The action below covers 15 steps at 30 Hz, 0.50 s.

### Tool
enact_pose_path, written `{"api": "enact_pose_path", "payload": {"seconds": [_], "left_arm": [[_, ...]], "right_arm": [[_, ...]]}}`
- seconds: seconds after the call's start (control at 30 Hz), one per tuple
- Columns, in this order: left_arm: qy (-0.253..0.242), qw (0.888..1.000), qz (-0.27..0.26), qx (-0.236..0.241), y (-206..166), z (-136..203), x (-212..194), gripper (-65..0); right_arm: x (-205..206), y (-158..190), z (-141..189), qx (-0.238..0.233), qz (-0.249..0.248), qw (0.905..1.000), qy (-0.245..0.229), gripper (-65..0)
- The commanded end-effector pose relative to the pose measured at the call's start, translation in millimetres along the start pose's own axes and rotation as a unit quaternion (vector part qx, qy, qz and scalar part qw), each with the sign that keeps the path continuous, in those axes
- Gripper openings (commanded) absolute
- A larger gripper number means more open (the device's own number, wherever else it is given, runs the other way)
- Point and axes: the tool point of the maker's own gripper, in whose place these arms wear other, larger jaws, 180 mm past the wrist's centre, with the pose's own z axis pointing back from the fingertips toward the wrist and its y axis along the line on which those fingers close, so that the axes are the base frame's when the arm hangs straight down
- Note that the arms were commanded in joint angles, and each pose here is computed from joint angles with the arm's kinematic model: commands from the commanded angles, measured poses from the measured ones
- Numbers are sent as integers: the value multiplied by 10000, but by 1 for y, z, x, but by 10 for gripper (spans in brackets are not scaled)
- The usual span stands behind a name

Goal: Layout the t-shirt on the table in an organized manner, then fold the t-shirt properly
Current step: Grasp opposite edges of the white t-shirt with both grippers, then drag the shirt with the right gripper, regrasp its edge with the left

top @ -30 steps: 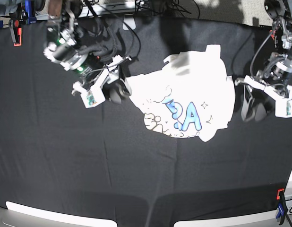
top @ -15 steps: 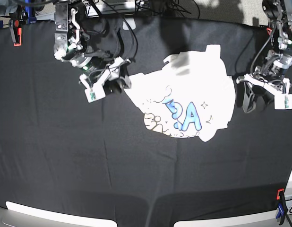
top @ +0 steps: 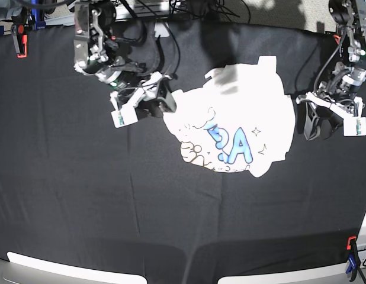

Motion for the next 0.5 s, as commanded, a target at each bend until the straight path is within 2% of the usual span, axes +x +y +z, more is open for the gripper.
{"api": "enact_pose_path", "payload": {"seconds": [0.0, 0.03, 0.13, 0.47], "left_arm": [[-249, 9997, -48, -58, -2, 1, 15, -420], [-249, 9997, -48, -58, -2, 1, 15, -420], [-251, 9997, -48, -58, -2, 1, 15, -420], [-252, 9997, -47, -58, -2, 1, 15, -420]], "right_arm": [[14, 7, -2, 156, 37, 9996, -214, -435], [13, 7, -2, 158, 26, 9997, -191, -468], [12, 7, -2, 152, 26, 9997, -176, -650], [14, -3, 4, 65, 129, 9998, -128, -650]]}}
